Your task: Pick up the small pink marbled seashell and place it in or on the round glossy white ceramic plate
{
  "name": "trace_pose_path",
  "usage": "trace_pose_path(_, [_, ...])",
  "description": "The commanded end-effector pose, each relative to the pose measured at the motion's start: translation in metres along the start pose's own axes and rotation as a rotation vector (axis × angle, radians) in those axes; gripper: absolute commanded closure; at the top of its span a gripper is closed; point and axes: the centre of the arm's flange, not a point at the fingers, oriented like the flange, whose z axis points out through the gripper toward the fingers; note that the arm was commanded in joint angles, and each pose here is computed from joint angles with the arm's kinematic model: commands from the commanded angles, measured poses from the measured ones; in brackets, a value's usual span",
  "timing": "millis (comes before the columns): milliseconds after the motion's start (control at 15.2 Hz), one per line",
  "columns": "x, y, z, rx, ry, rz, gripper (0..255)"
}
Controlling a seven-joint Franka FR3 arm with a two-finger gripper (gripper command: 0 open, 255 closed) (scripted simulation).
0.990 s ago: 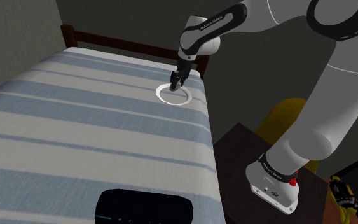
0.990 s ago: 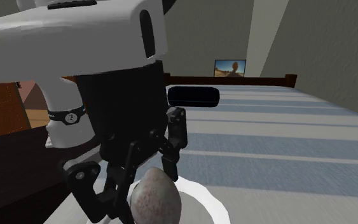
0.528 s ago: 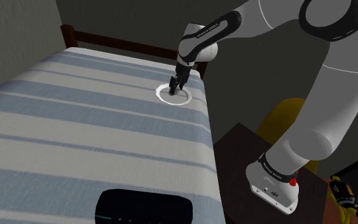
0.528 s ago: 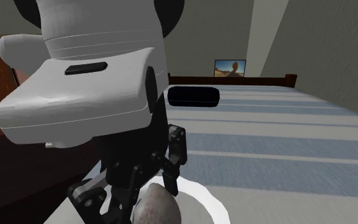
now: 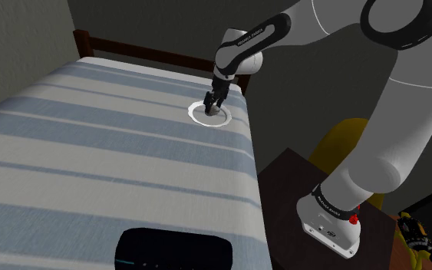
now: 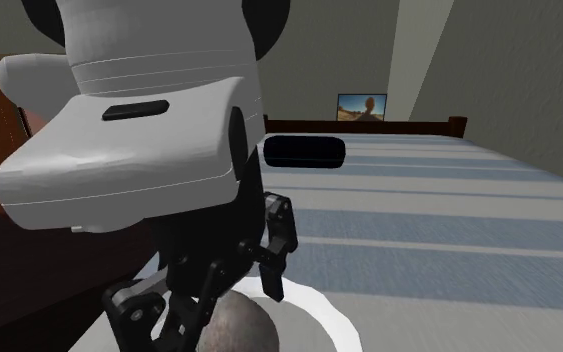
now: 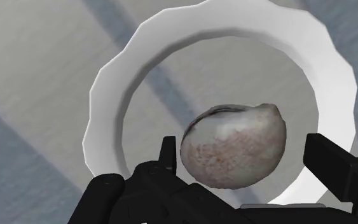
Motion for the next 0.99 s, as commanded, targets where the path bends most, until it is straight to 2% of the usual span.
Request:
trace_pose_path(0, [0.0,0.0,0.0,0.0,0.0,0.0,0])
trace_pose_path(198, [0.0,0.0,0.0,0.0,0.0,0.0,0])
trace_pose_path(462, [0.0,0.0,-0.05,0.0,0.0,0.0,0])
trace_pose_path(924, [0.0,0.0,-0.05,0.0,0.0,0.0,0])
